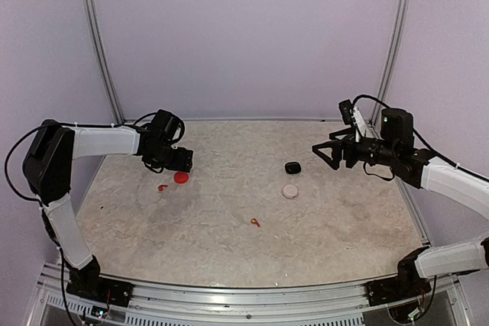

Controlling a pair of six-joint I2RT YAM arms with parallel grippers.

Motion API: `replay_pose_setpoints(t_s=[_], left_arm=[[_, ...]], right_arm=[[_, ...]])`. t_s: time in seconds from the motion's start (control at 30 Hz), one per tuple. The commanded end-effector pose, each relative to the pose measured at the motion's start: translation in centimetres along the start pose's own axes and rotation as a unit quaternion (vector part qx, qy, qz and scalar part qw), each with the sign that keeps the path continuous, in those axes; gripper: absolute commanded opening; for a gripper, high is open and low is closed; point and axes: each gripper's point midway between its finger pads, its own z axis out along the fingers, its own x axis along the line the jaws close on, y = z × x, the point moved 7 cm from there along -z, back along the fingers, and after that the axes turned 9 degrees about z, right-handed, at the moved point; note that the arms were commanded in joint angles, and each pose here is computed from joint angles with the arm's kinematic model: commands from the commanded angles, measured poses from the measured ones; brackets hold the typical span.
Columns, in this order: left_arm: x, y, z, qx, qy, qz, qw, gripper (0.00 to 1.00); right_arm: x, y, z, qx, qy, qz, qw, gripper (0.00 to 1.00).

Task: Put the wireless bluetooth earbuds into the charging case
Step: Pick up the charging case from the center of the board, then pass from the left arm to the right

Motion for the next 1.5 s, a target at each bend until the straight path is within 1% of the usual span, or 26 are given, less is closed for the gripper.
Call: replay_pose_setpoints(t_s=[0.0, 0.13, 0.3, 0.5, 0.6, 0.67, 0.7, 0.73, 0.77, 0.8, 1.0, 1.17, 1.27, 1.37, 1.4, 1.47], left_arm=[[0.4, -0.5, 1.2, 0.031, -0.021, 0.025, 0.999, 0.86], [0.8, -0.7, 2.3, 0.044, -0.032, 0.028, 0.998, 0.84], [1.2, -0.7, 3.5, 0.058, -0.044, 0.03, 0.997, 0.81], [1.2, -1.3, 4.9, 0.08, -0.055, 0.033, 0.995, 0.71], [1.1, -1.9, 5.6, 0.092, -0.055, 0.032, 0.994, 0.67], [1.0, -2.2, 5.8, 0.098, -0.055, 0.032, 0.993, 0.64], [1.0, -2.2, 5.9, 0.099, -0.055, 0.032, 0.993, 0.63], [1.1, -2.4, 6.0, 0.101, -0.055, 0.031, 0.993, 0.62], [1.0, -2.5, 6.0, 0.103, -0.055, 0.031, 0.993, 0.61], [1.1, -2.5, 6.0, 0.103, -0.055, 0.03, 0.993, 0.58], [0.4, -2.9, 6.0, 0.107, -0.075, 0.028, 0.991, 0.45], [-0.8, -2.2, 4.6, 0.094, -0.104, 0.019, 0.99, 0.37], [-2.6, -1.3, 3.0, 0.081, -0.138, 0.005, 0.987, 0.33], [-4.6, -0.9, 1.6, 0.091, -0.165, -0.019, 0.982, 0.27], [-5.4, -1.0, 1.2, 0.097, -0.176, -0.025, 0.979, 0.25], [-6.9, -1.2, 0.3, 0.107, -0.191, -0.032, 0.975, 0.24]], right_arm=[[1.4, 0.2, 0.2, -0.001, 0.085, -0.029, 0.996, 1.0], [1.9, -0.1, 0.3, 0.006, 0.106, -0.042, 0.993, 0.99], [2.7, 0.0, -0.1, -0.003, 0.12, -0.059, 0.991, 0.97], [3.0, -0.2, 0.1, -0.003, 0.115, -0.063, 0.991, 0.96], [2.6, -0.3, 0.6, 0.006, 0.088, -0.057, 0.994, 0.96], [2.0, -0.3, 1.0, 0.013, 0.064, -0.051, 0.997, 0.99], [1.6, -0.3, 1.1, 0.014, 0.049, -0.043, 0.998, 0.99], [1.0, -0.1, 1.3, 0.008, 0.017, -0.018, 1.0, 1.0], [0.0, 0.1, 1.3, -0.003, -0.033, 0.021, 0.999, 0.99], [-0.4, 0.3, 1.2, -0.01, -0.053, 0.042, 0.998, 0.99], [1.0, 0.2, 0.2, -0.025, -0.003, -0.013, 1.0, 1.0], [1.7, 0.1, 0.1, -0.021, 0.005, -0.066, 0.998, 0.99], [2.8, -0.2, 0.2, -0.018, 0.009, -0.123, 0.992, 1.0], [4.3, -0.6, 0.5, -0.015, 0.011, -0.174, 0.985, 1.0], [5.2, -0.8, 0.5, -0.013, 0.023, -0.19, 0.981, 1.0], [6.5, -1.1, 0.7, -0.015, 0.039, -0.214, 0.976, 1.0]])
